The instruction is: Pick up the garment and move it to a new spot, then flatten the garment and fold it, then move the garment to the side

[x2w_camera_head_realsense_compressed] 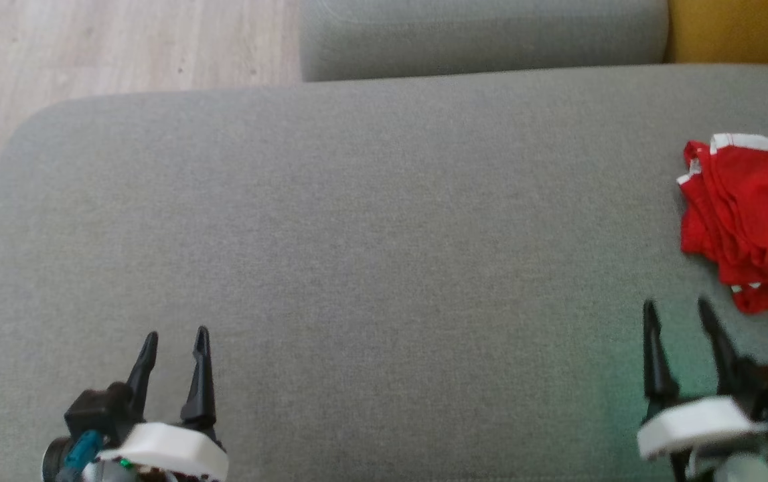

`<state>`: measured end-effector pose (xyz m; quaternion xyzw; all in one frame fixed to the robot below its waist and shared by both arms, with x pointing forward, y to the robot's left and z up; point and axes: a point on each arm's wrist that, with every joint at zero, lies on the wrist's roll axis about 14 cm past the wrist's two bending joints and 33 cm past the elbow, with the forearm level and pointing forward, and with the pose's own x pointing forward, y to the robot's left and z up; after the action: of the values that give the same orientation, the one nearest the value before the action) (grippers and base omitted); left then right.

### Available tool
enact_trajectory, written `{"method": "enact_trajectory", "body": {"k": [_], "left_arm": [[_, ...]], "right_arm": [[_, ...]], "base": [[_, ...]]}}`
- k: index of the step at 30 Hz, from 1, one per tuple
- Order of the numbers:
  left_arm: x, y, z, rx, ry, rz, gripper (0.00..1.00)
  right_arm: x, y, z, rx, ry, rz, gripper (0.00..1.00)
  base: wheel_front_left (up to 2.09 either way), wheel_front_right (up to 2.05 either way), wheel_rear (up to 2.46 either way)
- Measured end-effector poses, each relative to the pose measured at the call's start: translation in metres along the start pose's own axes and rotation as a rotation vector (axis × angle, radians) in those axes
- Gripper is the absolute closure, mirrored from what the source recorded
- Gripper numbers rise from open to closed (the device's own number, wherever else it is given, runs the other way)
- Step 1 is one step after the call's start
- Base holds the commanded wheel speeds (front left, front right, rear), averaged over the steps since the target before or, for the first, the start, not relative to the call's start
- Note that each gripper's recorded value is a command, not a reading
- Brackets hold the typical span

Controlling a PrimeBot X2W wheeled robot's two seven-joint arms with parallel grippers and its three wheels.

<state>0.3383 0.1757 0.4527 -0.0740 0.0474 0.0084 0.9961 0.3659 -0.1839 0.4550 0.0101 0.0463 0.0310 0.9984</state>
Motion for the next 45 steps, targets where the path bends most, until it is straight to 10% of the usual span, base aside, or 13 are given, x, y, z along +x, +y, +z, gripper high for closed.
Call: {"method": "enact_trajectory", "body": {"k": [9, 10, 45], "left_arm": [[-0.018, 0.004, -0.006, 0.008, 0.012, -0.003, 0.0], [-0.018, 0.004, -0.008, 0.008, 0.021, -0.003, 1.0], [-0.02, 0.015, -0.035, -0.329, 0.142, 0.08, 1.0]], "right_arm": [[-0.019, 0.015, -0.006, 0.022, 0.008, 0.031, 0.0], [-0.021, 0.015, -0.009, 0.025, 0.017, 0.032, 1.0], [-0.032, -0.002, -0.038, 0.388, 0.125, -0.089, 1.0]], "base": [[0.0, 0.0, 0.0], [0.0, 0.0, 0.0], [0.0, 0.0, 0.0]]}}
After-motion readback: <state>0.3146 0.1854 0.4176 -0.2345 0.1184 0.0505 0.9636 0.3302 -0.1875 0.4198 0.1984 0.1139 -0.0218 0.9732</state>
